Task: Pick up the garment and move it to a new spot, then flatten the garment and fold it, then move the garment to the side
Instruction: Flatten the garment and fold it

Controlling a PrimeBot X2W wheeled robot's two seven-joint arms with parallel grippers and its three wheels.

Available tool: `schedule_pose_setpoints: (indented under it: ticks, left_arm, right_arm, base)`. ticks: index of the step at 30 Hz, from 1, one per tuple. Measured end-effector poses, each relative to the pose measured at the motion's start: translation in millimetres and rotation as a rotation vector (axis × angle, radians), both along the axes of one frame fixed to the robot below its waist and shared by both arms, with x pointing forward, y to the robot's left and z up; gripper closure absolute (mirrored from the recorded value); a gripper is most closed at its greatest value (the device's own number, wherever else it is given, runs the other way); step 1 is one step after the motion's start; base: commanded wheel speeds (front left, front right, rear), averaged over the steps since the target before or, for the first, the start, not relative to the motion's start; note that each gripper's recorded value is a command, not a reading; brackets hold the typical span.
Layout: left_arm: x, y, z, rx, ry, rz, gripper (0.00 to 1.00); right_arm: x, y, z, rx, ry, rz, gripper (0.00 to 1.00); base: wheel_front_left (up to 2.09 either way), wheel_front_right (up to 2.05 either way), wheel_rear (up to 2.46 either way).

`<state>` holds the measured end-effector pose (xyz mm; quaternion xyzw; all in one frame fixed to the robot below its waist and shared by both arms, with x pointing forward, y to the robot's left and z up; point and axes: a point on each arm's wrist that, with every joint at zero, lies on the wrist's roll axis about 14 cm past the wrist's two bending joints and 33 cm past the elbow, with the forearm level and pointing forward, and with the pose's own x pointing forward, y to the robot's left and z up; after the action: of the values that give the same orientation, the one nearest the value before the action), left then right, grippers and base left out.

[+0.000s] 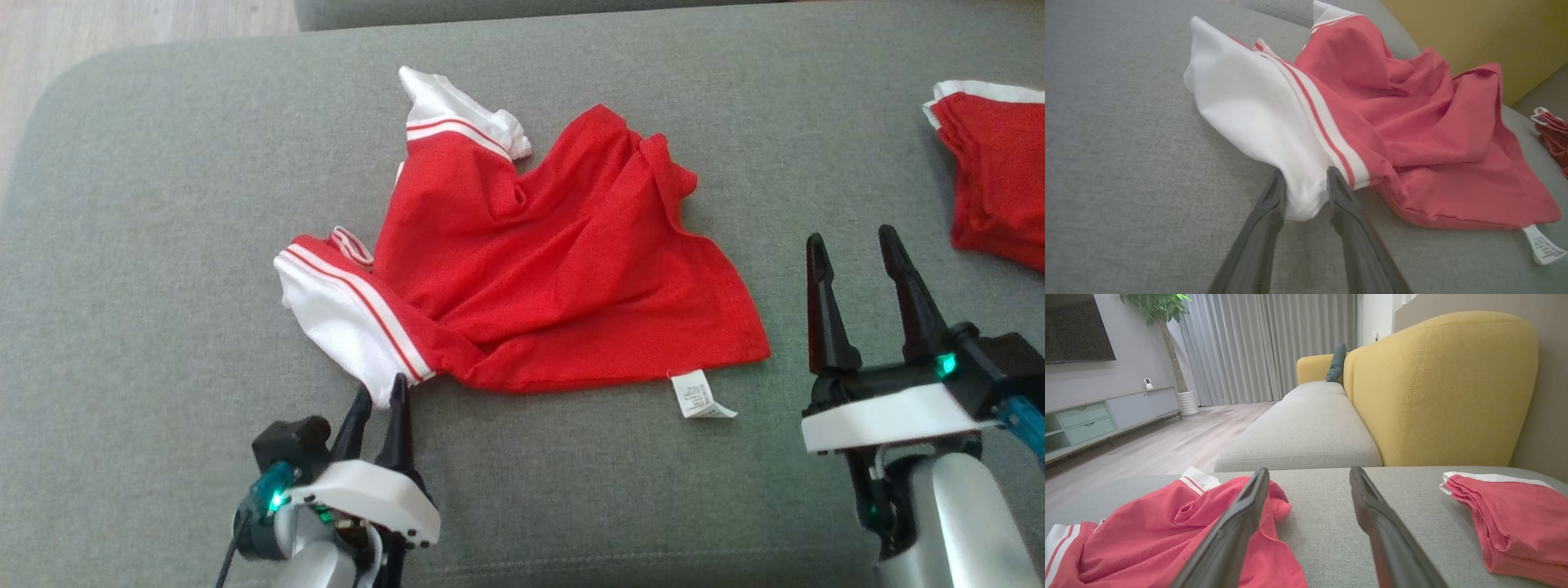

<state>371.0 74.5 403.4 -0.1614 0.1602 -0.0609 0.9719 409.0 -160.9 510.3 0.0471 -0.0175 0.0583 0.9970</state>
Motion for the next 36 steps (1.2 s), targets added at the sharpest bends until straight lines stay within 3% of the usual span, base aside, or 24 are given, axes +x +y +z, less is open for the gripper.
schedule_pose_setpoints:
  ticks: [2,3,5,12,17,26,35,36]
  left_arm:
    - [-3.0,-1.1,5.4,-0.006,-0.012,-0.002,0.2]
    - [-2.7,-0.7,9.6,-0.006,-0.025,0.001,0.2]
    - [1.2,2.7,21.2,0.009,-0.066,0.007,0.0]
    - [12.8,22.7,58.9,0.071,-0.201,0.042,0.0]
    - [12.0,27.9,75.6,0.072,-0.254,0.059,0.0]
    - [-1.6,55.3,76.0,0.083,-0.248,0.154,0.0]
    - [-11.9,81.5,68.4,0.097,-0.216,0.242,0.0]
    - [-12.5,82.9,67.5,0.096,-0.211,0.25,0.0]
  right_arm:
    - [-1.8,-1.3,0.7,0.0,0.0,-0.004,0.0]
    - [-3.4,-2.1,-0.1,-0.001,0.003,-0.006,0.0]
    - [-7.2,-3.9,-2.5,-0.001,0.011,-0.012,0.0]
    - [-10.7,0.6,-22.7,-0.041,0.112,0.007,0.0]
    - [10.1,24.4,-37.6,-0.062,0.207,0.084,0.0]
    - [64.9,58.6,-75.3,-0.118,0.419,0.193,0.0]
    - [89.0,79.3,-116.4,-0.171,0.612,0.256,0.0]
    - [88.8,82.7,-121.9,-0.171,0.635,0.265,0.04]
  base:
    - [0.0,0.0,0.0]
    - [0.0,0.0,0.0]
    - [0.0,0.0,0.0]
    - [0.0,0.0,0.0]
    - [0.0,0.0,0.0]
    - [0.0,0.0,0.0]
    - [0.0,0.0,0.0]
    - [0.0,0.0,0.0]
